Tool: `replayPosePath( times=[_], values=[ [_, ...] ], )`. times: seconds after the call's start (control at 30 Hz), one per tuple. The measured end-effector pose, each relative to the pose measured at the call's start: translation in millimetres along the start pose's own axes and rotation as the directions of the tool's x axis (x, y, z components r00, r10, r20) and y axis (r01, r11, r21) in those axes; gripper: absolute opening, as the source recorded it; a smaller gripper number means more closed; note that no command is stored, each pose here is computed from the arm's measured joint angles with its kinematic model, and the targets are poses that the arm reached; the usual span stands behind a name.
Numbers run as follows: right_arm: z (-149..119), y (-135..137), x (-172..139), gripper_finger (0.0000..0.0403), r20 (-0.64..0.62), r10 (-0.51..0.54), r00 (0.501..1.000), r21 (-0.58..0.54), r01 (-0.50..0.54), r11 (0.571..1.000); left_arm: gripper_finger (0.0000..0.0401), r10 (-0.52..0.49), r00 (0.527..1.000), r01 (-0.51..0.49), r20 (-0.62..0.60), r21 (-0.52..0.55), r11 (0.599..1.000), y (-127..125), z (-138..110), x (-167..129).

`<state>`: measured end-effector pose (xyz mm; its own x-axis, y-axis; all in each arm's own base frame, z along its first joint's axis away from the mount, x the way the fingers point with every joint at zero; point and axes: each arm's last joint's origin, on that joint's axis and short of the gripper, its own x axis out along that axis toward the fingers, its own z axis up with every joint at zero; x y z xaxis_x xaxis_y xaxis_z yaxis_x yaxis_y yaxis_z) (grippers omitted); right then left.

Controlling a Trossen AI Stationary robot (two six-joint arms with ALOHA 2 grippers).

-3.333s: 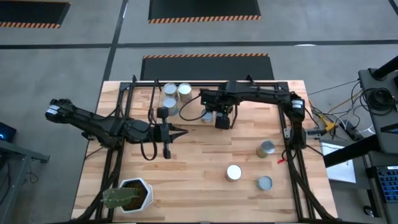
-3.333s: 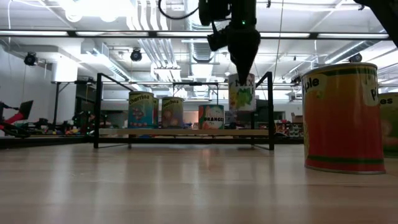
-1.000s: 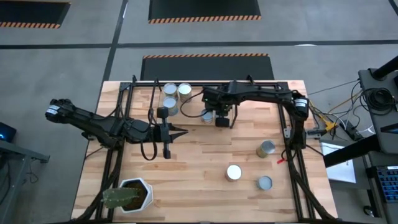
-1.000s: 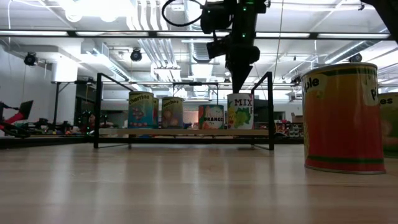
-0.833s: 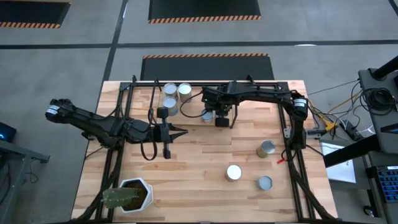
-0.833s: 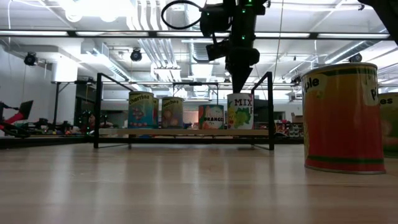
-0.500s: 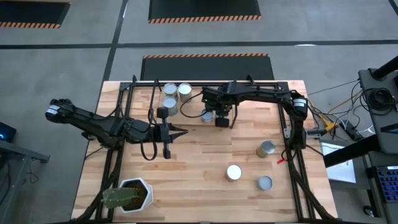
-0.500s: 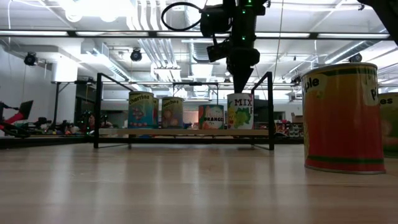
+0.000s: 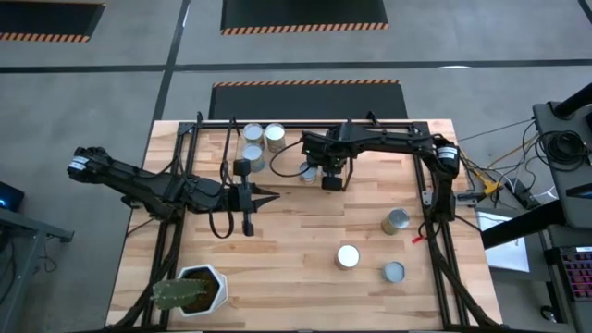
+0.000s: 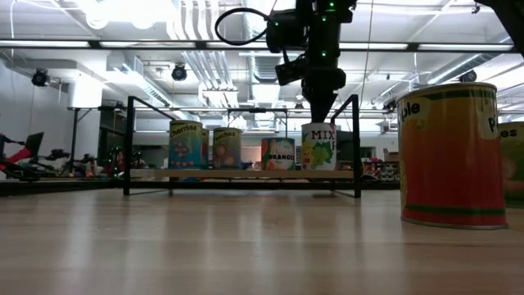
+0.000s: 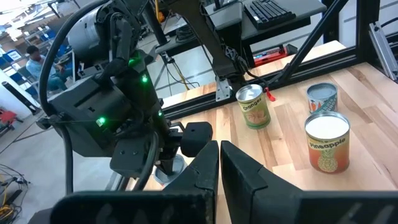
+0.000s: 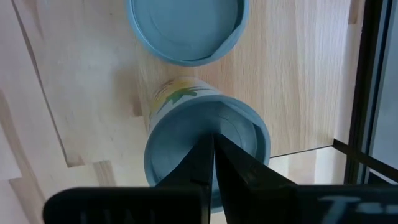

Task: Pick and place cans onto a shelf
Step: Put the canned mixed fruits on the shelf, then put the canned pineapple on the shelf

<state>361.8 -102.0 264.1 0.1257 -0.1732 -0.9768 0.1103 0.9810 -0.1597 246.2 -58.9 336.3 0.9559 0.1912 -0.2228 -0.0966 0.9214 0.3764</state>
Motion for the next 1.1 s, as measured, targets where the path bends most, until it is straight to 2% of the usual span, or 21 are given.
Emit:
replayPosePath(
  times=[0.43,0.63,0.83,1.1],
  values=[
    [6,-4,-23,0.0009,0.062,-0.006,0.998,0.019,0.005,1.000,0.0000,0.000,1.000,0.000,0.000,0.000,1.000,0,0,0],
    [7,-1,-47,0.0009,0.080,-0.008,0.997,0.055,0.003,0.998,0.0000,0.000,1.000,0.000,0.000,0.000,1.000,0,0,0],
    [0,27,-83,0.0009,0.174,0.005,0.985,0.031,-0.011,0.999,0.0000,0.000,1.000,0.000,-0.003,0.001,1.000,0,0,0],
    [-33,93,-112,0.0009,0.336,0.081,0.938,-0.003,-0.085,0.996,0.0000,-0.002,1.000,0.002,-0.006,-0.006,1.000,0,-1,0]
  ],
)
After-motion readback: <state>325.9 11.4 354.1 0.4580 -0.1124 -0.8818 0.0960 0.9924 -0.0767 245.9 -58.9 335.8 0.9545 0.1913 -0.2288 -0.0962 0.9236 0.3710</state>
